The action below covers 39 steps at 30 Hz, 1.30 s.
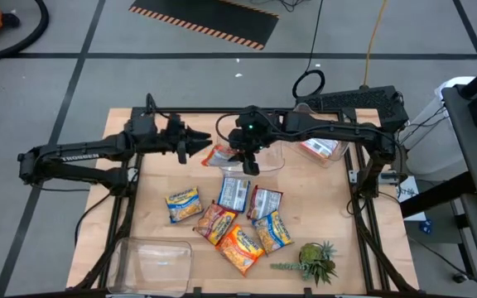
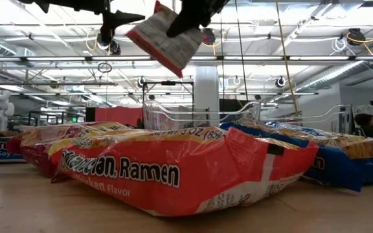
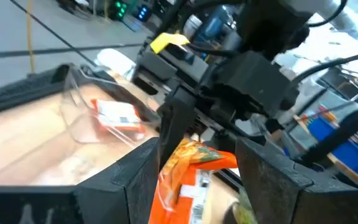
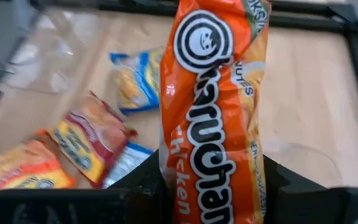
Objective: Sort Maruchan noodles
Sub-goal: Stack the top orange noodle pack on top of the other orange noodle pack into the top right transparent bin
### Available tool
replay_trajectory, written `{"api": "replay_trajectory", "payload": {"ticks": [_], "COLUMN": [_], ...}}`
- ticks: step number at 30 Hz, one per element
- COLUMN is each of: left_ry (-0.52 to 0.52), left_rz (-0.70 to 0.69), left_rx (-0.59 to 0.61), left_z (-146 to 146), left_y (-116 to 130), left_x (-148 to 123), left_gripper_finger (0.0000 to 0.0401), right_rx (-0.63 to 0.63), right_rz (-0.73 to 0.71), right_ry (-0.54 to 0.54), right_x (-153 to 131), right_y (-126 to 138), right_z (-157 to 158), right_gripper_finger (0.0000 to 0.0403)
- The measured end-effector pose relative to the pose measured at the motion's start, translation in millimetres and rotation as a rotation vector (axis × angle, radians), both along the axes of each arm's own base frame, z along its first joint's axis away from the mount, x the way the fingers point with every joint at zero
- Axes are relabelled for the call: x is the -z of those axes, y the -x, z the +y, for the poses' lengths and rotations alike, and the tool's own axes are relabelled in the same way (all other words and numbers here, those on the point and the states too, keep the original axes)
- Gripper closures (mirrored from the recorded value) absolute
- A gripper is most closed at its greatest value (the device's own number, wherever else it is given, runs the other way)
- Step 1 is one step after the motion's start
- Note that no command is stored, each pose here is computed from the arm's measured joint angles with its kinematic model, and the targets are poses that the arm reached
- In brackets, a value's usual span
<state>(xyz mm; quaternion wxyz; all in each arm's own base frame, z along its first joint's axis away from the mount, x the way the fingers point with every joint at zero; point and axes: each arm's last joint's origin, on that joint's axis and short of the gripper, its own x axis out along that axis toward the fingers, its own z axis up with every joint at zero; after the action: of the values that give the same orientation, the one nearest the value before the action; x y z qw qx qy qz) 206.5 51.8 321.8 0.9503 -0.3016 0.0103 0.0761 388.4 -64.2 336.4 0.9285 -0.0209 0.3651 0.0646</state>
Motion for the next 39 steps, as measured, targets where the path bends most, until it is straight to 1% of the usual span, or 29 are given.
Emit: {"api": "replay_trajectory", "payload": {"ticks": [4, 9, 12, 16, 20, 27, 35, 39], "left_ry": [-0.005, 0.007, 0.013, 0.015, 0.019, 0.027, 0.065, 0.064], "left_rz": [0.004, 0.038, 0.055, 0.082, 0.104, 0.122, 0.176, 0.19], "left_rx": [-0.034, -0.054, -0.053, -0.051, -0.05, -0.033, 0.007, 0.016], "left_z": [6.3, 11.2, 12.1, 12.0, 11.8, 11.2, 7.0, 5.3], "left_y": [4.3, 7.1, 7.5, 7.9, 8.2, 8.4, 8.4, 8.2], "left_x": [-0.6, 2.5, 4.3, 6.9, 9.0, 10.9, 16.5, 17.8], "left_gripper_finger": [0.0185, 0.0185, 0.0185, 0.0185, 0.0185, 0.0185, 0.0185, 0.0185], "right_rx": [0.075, 0.241, 0.349, 0.5, 0.609, 0.663, 0.823, 0.878], "right_rz": [0.095, 0.23, 0.278, 0.289, 0.334, 0.442, 0.61, 0.67], "right_ry": [0.038, 0.097, 0.132, 0.172, 0.203, 0.199, 0.265, 0.278], "right_x": [0.6, 1.3, -3.3, -13.4, -19.8, -26.0, -25.7, -18.7], "right_y": [12.1, 28.5, 39.9, 54.1, 70.8, 96.8, 124.5, 132.2], "right_z": [-4.9, -10.3, -12.7, -16.8, -22.4, -30.2, -44.9, -55.2], "right_gripper_finger": [0.0282, 0.0282, 0.0282, 0.0282, 0.0282, 0.0282, 0.0282, 0.0282]}}
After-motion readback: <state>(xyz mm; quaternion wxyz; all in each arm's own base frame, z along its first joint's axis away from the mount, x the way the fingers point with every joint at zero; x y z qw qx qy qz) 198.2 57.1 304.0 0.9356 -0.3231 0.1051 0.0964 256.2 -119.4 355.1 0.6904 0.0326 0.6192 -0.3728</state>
